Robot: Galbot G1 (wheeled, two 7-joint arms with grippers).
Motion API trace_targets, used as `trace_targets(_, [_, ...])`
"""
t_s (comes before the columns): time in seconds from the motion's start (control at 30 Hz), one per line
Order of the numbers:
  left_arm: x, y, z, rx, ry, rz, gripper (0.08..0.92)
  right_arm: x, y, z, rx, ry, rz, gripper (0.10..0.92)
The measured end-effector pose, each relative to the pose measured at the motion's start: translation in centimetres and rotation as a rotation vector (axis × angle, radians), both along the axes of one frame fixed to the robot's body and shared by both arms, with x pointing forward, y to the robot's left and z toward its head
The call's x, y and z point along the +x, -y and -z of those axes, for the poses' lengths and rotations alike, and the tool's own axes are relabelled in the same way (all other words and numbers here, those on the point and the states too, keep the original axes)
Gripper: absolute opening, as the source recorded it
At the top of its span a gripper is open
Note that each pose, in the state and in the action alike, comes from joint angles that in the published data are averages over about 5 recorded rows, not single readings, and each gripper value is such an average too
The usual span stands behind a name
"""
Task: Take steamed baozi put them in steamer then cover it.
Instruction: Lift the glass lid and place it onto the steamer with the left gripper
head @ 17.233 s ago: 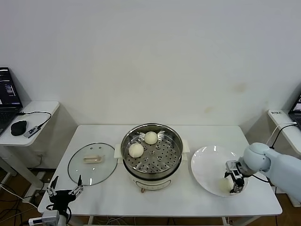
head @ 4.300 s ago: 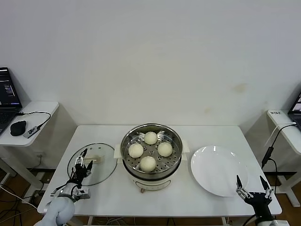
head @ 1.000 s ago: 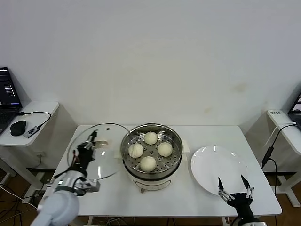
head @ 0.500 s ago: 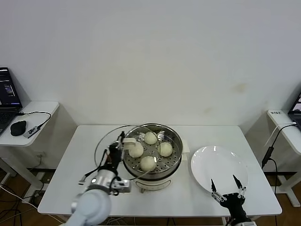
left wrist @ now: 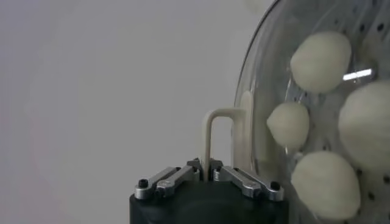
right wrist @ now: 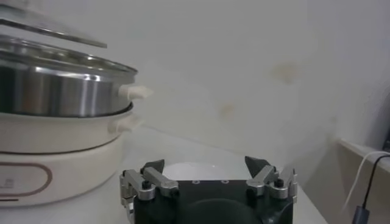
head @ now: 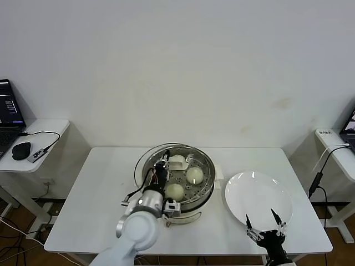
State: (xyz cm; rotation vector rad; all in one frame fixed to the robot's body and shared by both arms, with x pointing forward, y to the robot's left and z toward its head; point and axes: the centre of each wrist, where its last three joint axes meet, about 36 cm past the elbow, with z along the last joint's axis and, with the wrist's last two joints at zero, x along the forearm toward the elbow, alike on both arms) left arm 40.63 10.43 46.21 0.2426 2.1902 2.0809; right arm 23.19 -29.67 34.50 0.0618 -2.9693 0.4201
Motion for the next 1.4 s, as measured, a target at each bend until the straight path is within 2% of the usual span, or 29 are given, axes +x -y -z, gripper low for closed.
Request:
trace_targets(0.47, [1.8,1.8,1.5,0.026,0.001,-0.004,0.150,0.0,-0.4,0.3,0.003,-0.009,-0.017,0.823])
trace_targets(0.8, [2.3,2.0,2.6,0.041,-0.011,-0.009,0.150,-0.2,-0.3,0.4,-0.003,-0.015,-0.017,0.823])
trace_targets(1.4, [2.3,2.7,3.3,0.036,-0.026,-0.003,0.150,-0.1,-0.3,0.8,-0.009,-0.024,-0.020,0.823])
